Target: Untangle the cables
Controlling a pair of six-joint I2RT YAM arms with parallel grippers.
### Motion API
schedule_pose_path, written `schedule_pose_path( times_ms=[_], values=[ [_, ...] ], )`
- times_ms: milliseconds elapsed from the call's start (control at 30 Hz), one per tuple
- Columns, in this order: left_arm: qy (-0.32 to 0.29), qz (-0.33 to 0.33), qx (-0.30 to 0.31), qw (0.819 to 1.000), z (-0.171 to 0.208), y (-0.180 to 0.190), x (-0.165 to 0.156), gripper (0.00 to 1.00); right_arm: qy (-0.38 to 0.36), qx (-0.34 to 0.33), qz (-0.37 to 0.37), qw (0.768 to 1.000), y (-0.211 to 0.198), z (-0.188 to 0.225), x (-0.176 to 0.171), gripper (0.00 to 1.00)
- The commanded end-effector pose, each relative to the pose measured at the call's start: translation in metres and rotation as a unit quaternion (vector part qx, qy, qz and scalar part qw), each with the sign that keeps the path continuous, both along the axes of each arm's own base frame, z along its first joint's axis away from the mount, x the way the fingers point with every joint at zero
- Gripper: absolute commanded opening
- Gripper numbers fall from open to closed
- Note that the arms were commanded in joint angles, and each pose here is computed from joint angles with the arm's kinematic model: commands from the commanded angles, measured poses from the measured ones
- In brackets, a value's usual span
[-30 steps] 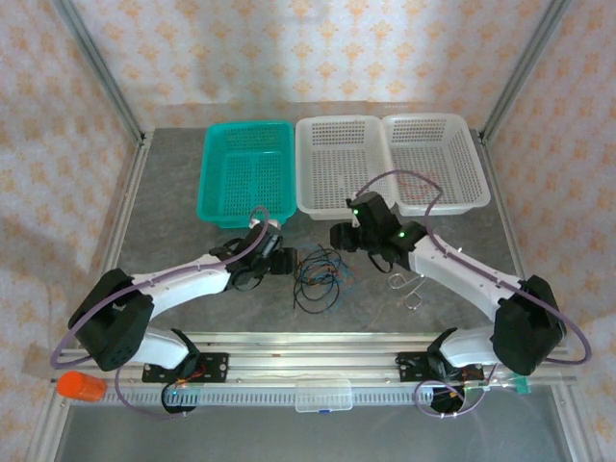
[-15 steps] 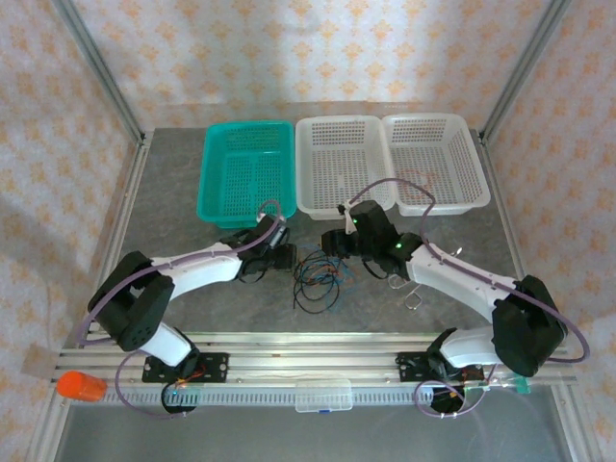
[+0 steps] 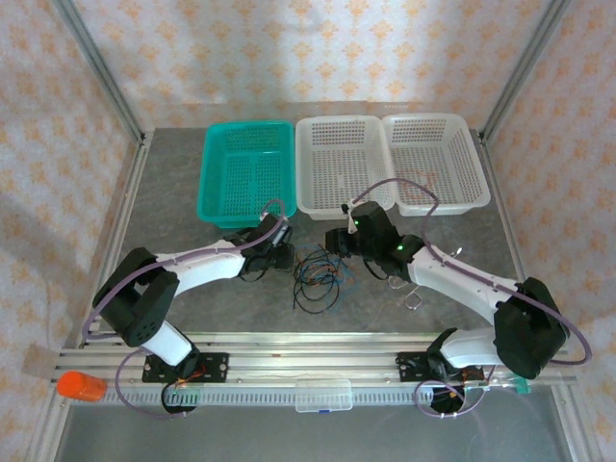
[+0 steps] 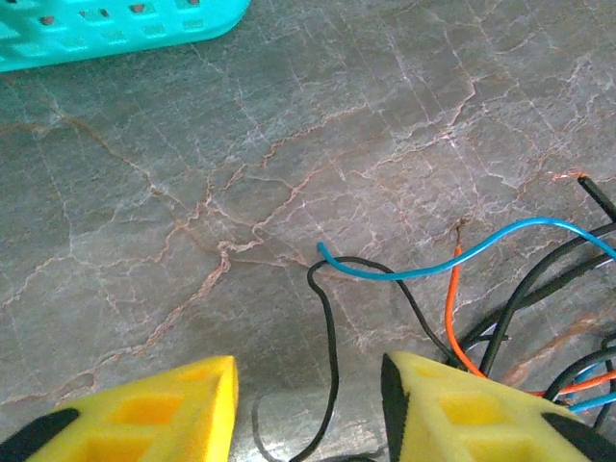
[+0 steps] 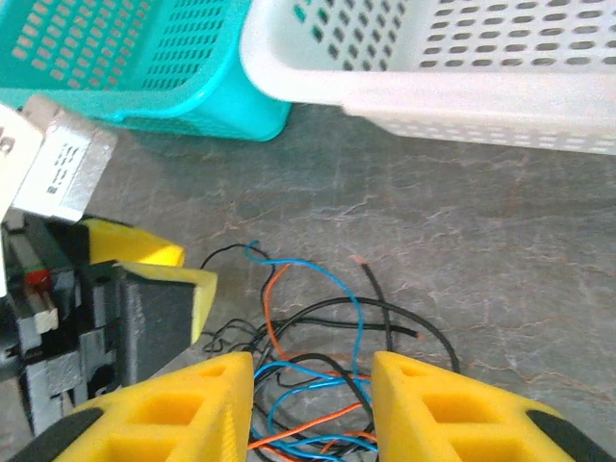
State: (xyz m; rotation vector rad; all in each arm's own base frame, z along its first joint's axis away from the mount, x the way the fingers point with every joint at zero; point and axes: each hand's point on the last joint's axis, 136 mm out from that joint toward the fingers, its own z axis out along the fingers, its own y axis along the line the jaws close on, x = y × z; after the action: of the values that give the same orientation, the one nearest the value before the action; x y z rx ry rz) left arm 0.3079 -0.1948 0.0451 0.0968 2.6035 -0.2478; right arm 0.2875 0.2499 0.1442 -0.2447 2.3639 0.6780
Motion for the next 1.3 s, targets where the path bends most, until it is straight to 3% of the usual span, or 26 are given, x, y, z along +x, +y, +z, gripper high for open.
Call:
schedule_pose_path(
  times_ms=[0,133,367,600,667,800,900,1000,1100,1267],
  values=[
    [0.005,0.002,0.016,1.0,-0.005,0.008,-0.005,0.41,-0.03,-0.002,-0.04,0.999,-0.006,0.016,0.015,0.37],
    [-0.017,0.001,0.011,1.0,0.006,0.008,-0.001,0.2,-0.029,-0.001,-0.071,0.997,-0.011,0.016,0.021,0.35],
    [-0.072,0.005,-0.004,0.997,0.043,0.014,0.001,0.0,-0.054,0.031,-0.133,0.989,-0.022,0.033,0.033,0.33],
    [-0.147,0.006,-0.034,0.988,0.099,0.02,0.0,0.0,-0.066,0.024,-0.215,0.974,-0.045,0.035,0.044,0.3],
    [-0.165,-0.002,-0.049,0.985,0.117,0.017,0.0,0.0,-0.086,0.038,-0.213,0.972,-0.044,0.044,0.046,0.38],
    [-0.195,-0.033,-0.093,0.976,0.153,0.002,0.0,0.0,-0.149,0.091,-0.177,0.968,-0.036,0.074,0.044,0.77],
    [-0.211,-0.05,-0.121,0.969,0.177,-0.008,0.002,0.0,-0.189,0.09,-0.146,0.967,-0.03,0.087,0.045,0.97],
    [-0.225,-0.055,-0.14,0.963,0.198,-0.014,0.005,0.0,-0.2,0.065,-0.091,0.973,-0.018,0.09,0.039,0.99],
    [-0.238,-0.057,-0.158,0.957,0.217,-0.018,0.007,0.0,-0.221,0.081,0.035,0.971,0.01,0.091,0.013,0.84],
    [-0.255,-0.055,-0.183,0.948,0.243,-0.021,0.01,0.0,-0.228,0.118,0.175,0.951,0.041,0.091,-0.022,0.88]
  ],
)
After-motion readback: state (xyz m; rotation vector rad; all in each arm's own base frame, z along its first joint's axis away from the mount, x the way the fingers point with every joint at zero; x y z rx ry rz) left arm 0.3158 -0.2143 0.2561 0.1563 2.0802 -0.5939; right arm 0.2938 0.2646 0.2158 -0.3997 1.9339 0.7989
